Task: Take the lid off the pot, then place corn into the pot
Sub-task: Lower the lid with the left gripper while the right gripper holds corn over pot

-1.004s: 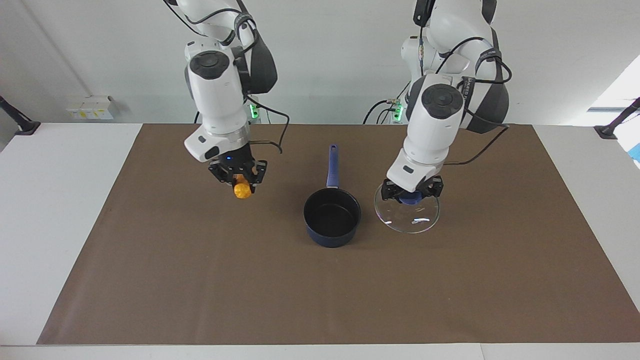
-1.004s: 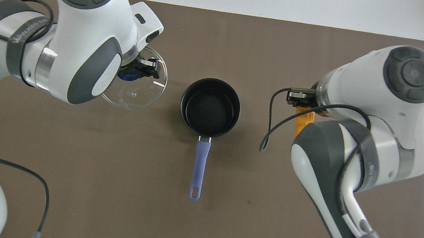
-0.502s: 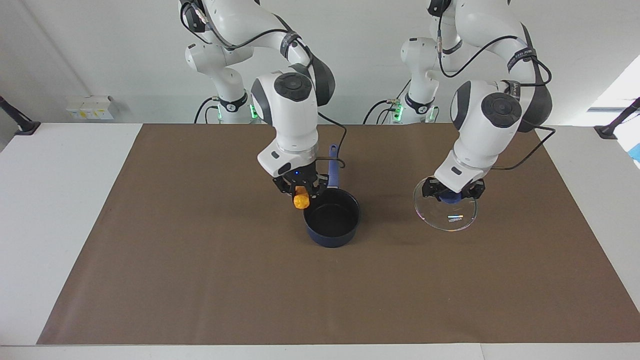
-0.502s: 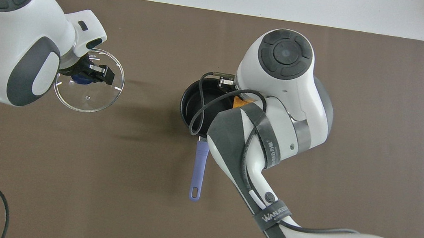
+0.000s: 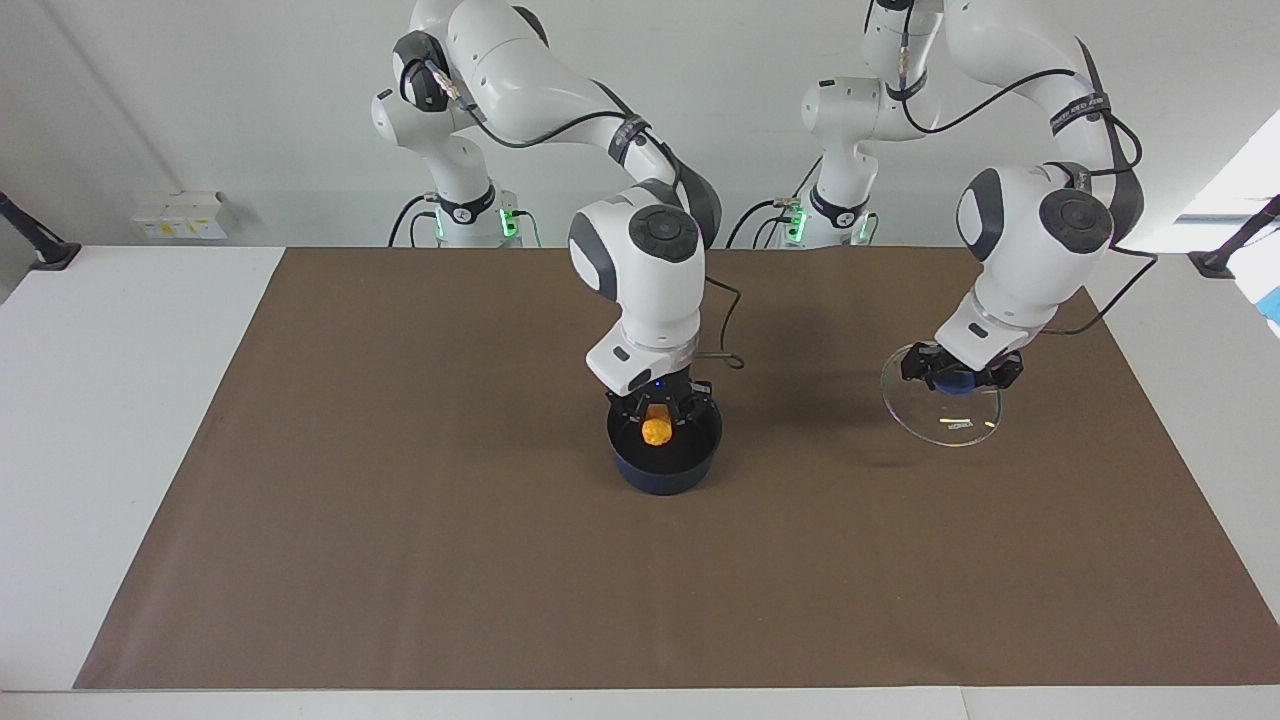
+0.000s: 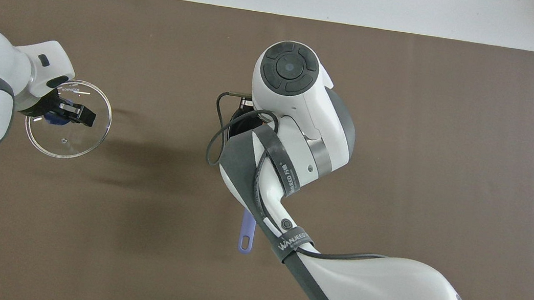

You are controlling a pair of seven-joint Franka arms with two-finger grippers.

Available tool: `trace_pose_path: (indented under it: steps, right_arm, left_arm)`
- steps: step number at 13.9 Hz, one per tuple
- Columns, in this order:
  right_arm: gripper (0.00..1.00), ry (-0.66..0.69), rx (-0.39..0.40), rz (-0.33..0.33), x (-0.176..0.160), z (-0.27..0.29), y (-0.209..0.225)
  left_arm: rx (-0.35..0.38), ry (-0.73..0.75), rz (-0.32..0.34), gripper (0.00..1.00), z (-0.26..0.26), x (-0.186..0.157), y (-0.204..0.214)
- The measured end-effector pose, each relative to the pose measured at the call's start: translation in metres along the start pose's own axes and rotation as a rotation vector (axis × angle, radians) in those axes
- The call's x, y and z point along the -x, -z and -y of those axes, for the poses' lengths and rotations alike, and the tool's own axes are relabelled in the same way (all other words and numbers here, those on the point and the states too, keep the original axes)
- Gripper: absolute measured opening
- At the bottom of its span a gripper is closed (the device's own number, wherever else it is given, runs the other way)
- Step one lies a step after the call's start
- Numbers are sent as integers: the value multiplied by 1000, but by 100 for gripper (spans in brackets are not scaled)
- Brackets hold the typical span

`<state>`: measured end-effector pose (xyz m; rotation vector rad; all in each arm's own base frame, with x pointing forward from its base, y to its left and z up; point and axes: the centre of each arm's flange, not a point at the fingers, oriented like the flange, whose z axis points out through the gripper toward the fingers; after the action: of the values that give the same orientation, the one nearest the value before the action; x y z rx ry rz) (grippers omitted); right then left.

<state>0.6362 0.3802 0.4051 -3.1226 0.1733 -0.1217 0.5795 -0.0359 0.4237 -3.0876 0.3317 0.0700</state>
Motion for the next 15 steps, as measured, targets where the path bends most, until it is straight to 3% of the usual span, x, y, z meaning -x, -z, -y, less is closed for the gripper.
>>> trace_pose_path:
  steps: [7, 15]
  right_arm:
    - [42, 0, -13, -17, -4, 3, -16]
    - [42, 11, -23, -28, -2, 13, -35]
  left_arm:
    - [16, -11, -13, 44, 35, 42, -33]
    - [3, -2, -99, 44, 35, 54, -93]
